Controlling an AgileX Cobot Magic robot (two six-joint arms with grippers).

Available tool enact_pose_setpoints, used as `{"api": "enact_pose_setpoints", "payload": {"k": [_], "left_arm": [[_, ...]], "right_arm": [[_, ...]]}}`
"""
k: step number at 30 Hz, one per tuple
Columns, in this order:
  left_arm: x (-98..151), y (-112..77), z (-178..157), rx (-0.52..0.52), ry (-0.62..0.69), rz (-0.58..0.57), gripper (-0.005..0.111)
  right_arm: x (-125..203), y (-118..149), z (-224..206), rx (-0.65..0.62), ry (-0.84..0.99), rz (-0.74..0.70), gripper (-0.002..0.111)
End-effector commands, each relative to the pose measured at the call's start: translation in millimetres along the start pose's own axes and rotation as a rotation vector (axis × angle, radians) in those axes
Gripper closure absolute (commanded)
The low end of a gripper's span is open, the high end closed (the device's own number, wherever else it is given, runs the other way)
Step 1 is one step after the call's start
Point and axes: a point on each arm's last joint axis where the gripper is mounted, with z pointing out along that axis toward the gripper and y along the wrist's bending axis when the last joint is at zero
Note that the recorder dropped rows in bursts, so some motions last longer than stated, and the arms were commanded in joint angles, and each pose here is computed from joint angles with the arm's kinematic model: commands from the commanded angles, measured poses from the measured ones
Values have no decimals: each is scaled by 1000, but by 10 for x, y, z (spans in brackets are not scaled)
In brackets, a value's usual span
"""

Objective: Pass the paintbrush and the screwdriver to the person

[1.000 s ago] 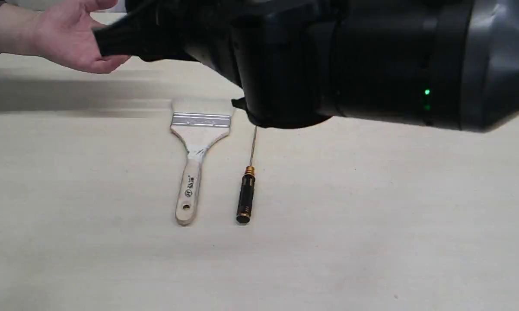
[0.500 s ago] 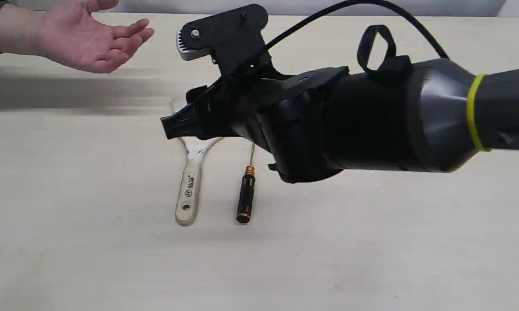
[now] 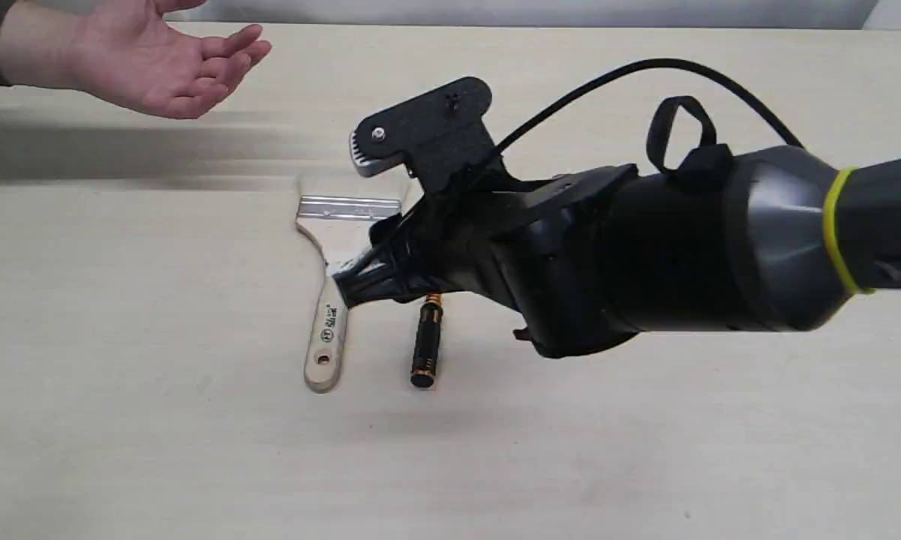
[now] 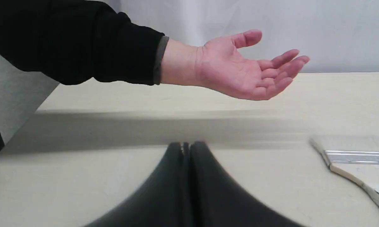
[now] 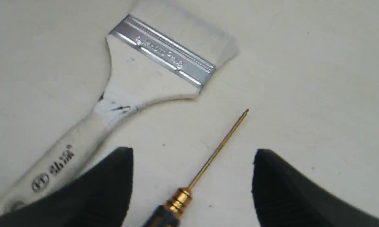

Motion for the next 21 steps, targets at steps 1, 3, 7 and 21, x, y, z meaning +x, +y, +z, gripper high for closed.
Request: {"api": "enact_pose_setpoints", "payload": {"k": [1, 3, 7, 21], "left_arm": [[0, -5, 0, 9, -6, -3, 107], [0, -5, 0, 9, -6, -3, 107], [0, -5, 0, 9, -6, -3, 107], [0, -6, 0, 9, -6, -3, 107]], "right_arm": [[15, -66, -28, 115, 13, -300, 52], [-23, -122, -77, 246, 10, -283, 54], [-170, -150, -130, 329, -29, -226, 56], [-790, 323, -136, -467, -125, 452, 56]]}}
